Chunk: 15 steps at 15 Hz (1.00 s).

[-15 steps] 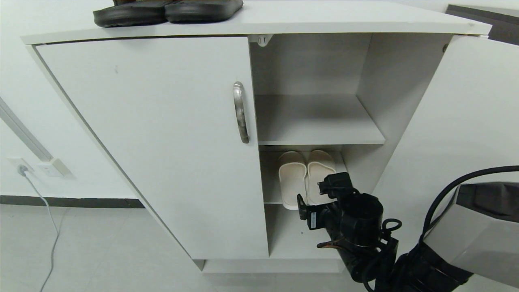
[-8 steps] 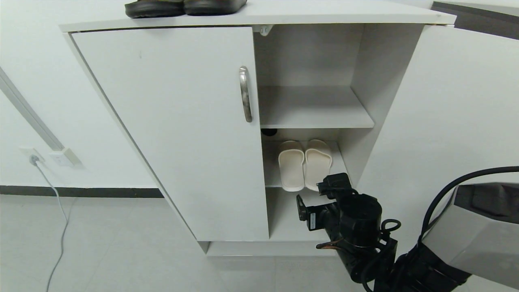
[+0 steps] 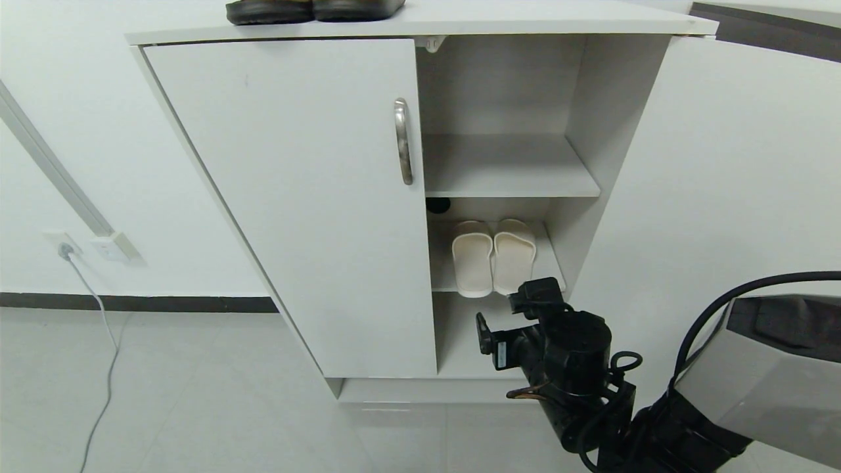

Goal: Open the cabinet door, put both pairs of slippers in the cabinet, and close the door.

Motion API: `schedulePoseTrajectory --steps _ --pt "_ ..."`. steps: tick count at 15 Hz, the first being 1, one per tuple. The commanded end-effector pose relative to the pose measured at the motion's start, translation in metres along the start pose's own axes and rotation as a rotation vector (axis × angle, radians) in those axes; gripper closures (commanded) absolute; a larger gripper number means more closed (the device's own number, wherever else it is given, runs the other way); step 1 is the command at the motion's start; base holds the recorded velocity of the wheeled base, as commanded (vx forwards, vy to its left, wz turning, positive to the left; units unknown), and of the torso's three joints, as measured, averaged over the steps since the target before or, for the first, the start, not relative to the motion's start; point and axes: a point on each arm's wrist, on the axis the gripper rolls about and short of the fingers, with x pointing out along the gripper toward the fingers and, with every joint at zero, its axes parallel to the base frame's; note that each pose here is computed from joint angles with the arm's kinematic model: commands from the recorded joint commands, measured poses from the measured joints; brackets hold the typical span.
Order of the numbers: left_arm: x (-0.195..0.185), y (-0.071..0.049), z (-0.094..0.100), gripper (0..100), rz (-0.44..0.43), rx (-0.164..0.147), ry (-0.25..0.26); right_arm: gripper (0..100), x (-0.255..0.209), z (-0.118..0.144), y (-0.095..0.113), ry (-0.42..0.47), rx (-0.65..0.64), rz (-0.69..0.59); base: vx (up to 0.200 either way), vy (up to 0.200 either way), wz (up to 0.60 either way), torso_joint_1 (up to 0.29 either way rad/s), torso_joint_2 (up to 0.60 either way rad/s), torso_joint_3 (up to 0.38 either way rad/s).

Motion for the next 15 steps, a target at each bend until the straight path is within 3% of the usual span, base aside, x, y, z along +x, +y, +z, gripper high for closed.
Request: schedulePoseTrajectory --steps 1,7,15 --pt "0.0001 0.0000 -0.0001 100 0.001 0.000 0.003 0 0.0006 -0.0012 0.0007 0.001 -0.002 0.000 0.000 0.000 0.00 0.000 0.00 0.000" --pt "0.0000 0.0000 0.0003 100 -0.001 0.003 0.001 0 -0.0004 -0.0014 -0.0001 0.003 -0.003 -0.001 0.000 0.000 0.00 0.000 0.00 0.013" --pt "0.0000 0.0000 0.0005 100 -0.001 0.003 0.000 0 -0.0034 -0.0053 -0.0017 0.016 -0.011 -0.002 0.000 0.000 0.00 0.003 0.00 0.184"
